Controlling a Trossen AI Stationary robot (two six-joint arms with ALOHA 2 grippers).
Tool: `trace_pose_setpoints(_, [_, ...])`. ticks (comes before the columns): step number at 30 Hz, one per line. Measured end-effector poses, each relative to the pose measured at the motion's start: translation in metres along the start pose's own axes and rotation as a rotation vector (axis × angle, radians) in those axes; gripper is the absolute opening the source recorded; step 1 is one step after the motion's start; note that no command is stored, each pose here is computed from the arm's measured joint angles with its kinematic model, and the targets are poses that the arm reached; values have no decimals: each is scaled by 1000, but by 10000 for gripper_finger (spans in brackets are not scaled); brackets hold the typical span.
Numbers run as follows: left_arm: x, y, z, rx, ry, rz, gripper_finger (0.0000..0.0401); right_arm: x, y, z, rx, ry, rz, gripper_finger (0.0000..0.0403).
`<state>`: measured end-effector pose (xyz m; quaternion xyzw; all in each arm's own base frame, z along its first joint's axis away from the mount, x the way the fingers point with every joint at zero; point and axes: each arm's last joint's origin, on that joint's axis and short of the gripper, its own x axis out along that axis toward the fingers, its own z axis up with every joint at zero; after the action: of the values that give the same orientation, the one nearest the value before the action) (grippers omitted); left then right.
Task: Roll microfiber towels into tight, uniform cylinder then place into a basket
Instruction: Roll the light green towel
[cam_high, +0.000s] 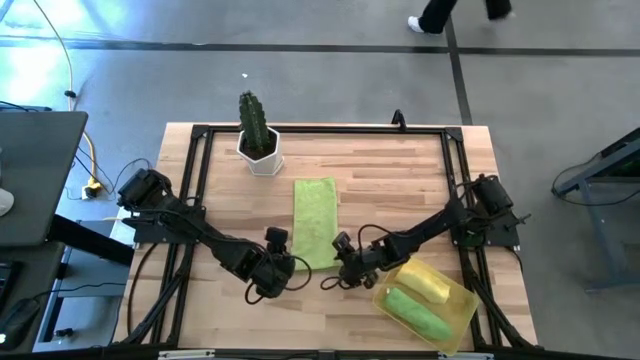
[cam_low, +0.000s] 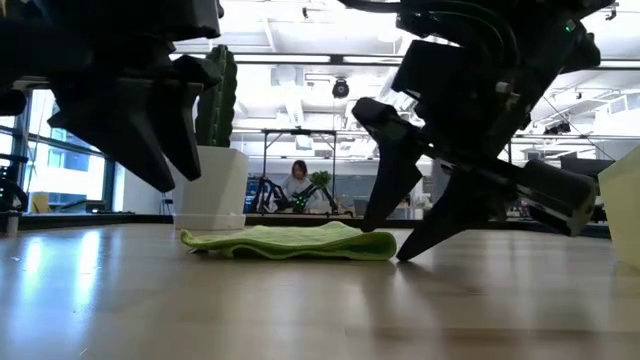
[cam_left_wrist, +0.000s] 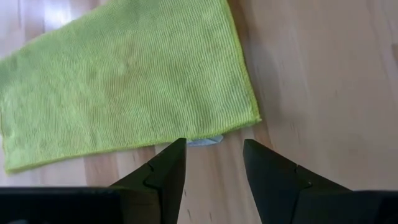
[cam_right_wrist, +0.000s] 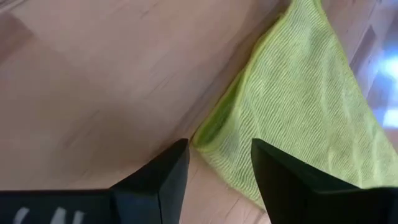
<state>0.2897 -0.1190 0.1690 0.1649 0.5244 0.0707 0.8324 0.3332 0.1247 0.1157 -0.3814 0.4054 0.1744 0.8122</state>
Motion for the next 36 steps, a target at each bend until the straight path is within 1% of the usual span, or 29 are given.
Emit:
trace_pose_setpoints(3, [0, -1, 0, -27, 0, -4, 152, 4, 1, -1, 3, 7, -2, 167])
trace_pose_setpoints(5, [-1, -3, 0, -41, -1, -17, 152, 5, 1, -1, 3, 13, -8, 154])
trace_pose_setpoints(8, [-2, -6, -1, -84, 17, -86, 152, 5, 2, -2, 7, 18, -8, 120])
trace_pose_setpoints(11, [-2, -8, -1, -165, 39, -168, 152, 6, 2, -2, 57, 20, -7, 77])
trace_pose_setpoints(13, [-2, -10, 2, -209, 26, -208, 152, 6, 2, -3, 87, 20, -3, 47])
trace_pose_setpoints(16, [-3, -10, 8, -240, -39, -215, 152, 6, 2, -3, 123, 21, -1, 10])
trace_pose_setpoints(19, [-3, -10, 15, -214, -123, -187, 152, 6, 1, -2, 186, 16, 11, 8])
trace_pose_setpoints(23, [-2, -9, 21, -164, -190, -139, 152, 4, -4, 5, 276, 12, 22, 6])
trace_pose_setpoints(26, [-2, -6, 26, -164, -240, -83, 152, 3, -9, 8, 326, 16, 38, 2])
trace_pose_setpoints(29, [-1, -1, 28, -185, -258, -40, 152, 0, -21, 13, 442, -18, 57, 2])
trace_pose_setpoints(32, [2, 1, 28, -189, -251, -32, 152, -1, -30, 13, 572, -33, 85, 1])
trace_pose_setpoints(36, [12, -10, 24, -129, -225, -29, 152, 0, -37, 10, 751, -47, 153, 1])
